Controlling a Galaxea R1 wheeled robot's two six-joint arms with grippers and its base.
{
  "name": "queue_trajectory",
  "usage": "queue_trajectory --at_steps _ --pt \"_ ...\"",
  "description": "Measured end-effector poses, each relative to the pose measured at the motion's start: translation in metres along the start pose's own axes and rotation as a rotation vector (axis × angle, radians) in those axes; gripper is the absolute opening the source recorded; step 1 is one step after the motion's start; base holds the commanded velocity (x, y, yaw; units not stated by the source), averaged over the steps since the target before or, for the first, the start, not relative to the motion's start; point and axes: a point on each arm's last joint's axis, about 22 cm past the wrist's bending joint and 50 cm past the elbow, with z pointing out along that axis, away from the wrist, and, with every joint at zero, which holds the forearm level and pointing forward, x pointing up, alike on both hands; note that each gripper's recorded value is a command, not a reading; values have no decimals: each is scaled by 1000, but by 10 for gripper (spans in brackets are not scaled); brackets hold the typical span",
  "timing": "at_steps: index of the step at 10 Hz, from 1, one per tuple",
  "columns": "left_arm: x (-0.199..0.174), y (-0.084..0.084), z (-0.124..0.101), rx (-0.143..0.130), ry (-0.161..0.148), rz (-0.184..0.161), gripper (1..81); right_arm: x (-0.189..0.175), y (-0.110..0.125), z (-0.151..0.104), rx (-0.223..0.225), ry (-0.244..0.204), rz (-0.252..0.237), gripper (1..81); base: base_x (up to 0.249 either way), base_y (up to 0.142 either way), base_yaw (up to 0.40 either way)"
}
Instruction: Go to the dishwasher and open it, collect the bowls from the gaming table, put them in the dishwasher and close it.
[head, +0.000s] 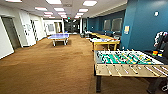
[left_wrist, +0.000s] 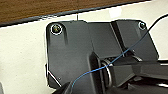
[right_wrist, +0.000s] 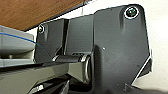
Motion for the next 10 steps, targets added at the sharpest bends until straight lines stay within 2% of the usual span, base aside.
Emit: queue_trajectory --at_steps 1,2,10 --pt "2 0 0 0 2 1 811 0 1 0 -2 0 0 811 0 0 -335" --pt "4 -1 0 2 6 1 811 -3 1 0 -2 -3 1 811 0 -224 0" --pt "3 -1 0 3 4 -2 811 -4 5 -1 -10 -3 1 811 0 0 0"
